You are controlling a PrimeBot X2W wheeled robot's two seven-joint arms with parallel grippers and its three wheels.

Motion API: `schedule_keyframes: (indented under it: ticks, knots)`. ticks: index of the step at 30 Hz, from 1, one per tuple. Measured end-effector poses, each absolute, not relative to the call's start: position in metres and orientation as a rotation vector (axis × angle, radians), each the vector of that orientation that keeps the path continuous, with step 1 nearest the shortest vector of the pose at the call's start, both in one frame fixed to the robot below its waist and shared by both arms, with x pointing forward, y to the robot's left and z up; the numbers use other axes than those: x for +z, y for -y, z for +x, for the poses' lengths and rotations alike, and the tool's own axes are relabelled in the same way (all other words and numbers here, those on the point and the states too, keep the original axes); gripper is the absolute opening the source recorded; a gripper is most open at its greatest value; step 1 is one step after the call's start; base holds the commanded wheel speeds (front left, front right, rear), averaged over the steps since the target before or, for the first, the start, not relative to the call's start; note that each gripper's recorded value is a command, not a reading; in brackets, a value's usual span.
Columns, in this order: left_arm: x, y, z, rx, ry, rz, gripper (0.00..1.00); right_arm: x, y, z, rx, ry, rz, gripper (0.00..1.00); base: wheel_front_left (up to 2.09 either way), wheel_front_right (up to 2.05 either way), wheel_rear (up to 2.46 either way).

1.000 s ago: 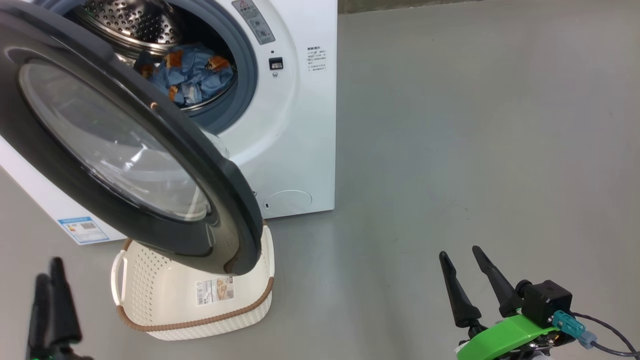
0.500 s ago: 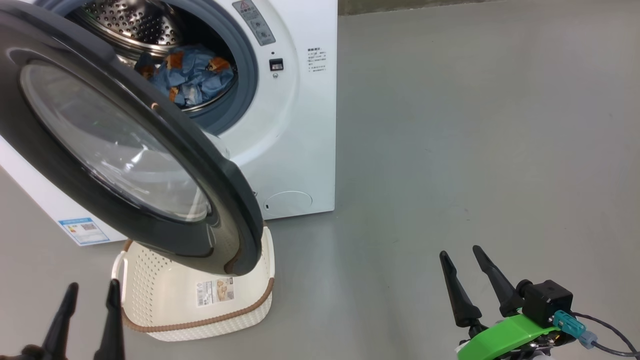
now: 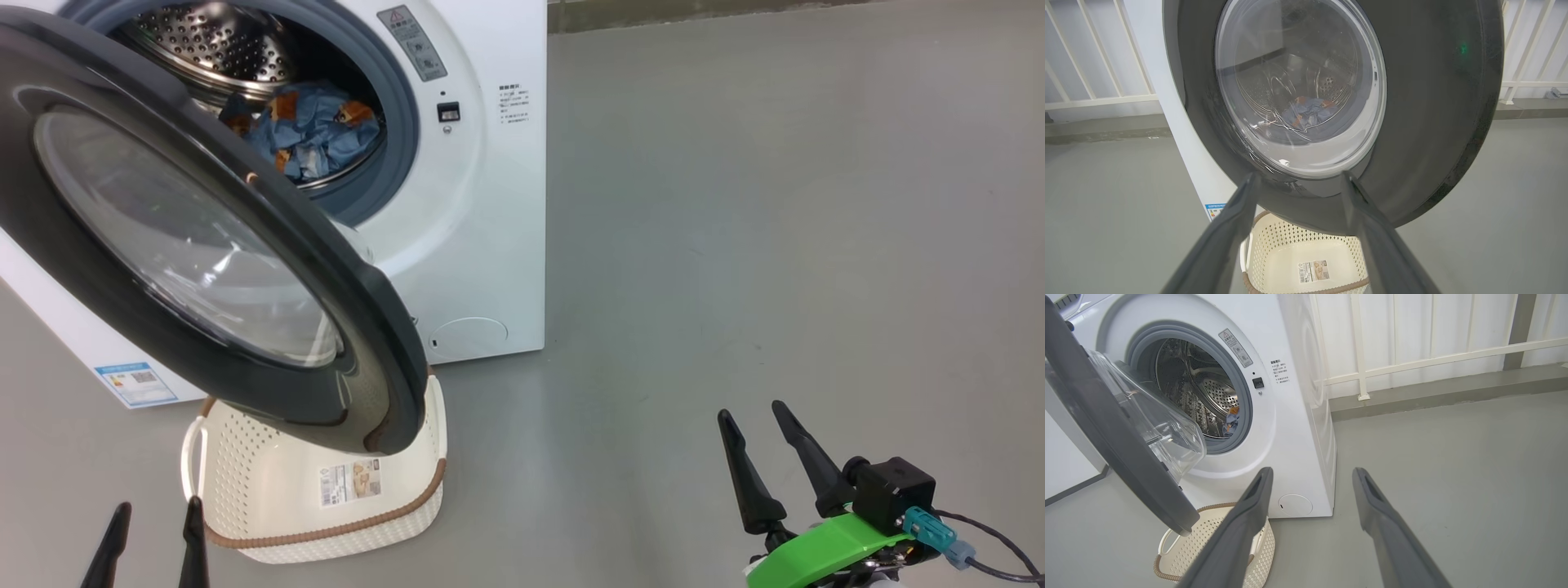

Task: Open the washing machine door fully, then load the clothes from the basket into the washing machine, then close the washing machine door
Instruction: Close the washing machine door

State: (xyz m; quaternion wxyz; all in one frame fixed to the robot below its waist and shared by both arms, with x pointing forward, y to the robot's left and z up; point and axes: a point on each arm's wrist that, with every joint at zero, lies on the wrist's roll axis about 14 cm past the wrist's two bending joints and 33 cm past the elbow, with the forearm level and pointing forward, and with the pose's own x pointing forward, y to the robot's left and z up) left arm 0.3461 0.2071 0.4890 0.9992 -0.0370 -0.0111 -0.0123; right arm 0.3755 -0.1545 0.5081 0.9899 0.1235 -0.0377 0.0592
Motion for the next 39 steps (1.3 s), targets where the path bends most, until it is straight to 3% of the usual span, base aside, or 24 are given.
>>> schedule_keyframes:
  ticks: [26, 28, 29, 39]
  knots:
    - [0.48, -0.213, 0.343, 0.015, -0.004, -0.043, 1.0, 0.51, 0.154, 0.376, 0.122, 0.082, 0.248, 1.0, 0.0, 0.0, 0.0]
    - [0.48, -0.213, 0.343, 0.016, -0.003, -0.043, 1.0, 0.51, 0.154, 0.376, 0.121, 0.082, 0.248, 0.11, 0.0, 0.0, 0.0]
    - [0.48, -0.213, 0.343, 0.017, -0.003, -0.043, 1.0, 0.51, 0.154, 0.376, 0.12, 0.082, 0.248, 0.0, 0.0, 0.0, 0.0]
    - [0.483, -0.213, 0.344, 0.022, 0.008, -0.05, 1.0, 0.545, 0.155, 0.379, 0.129, 0.19, 0.269, 0.0, 0.0, 0.0, 0.0]
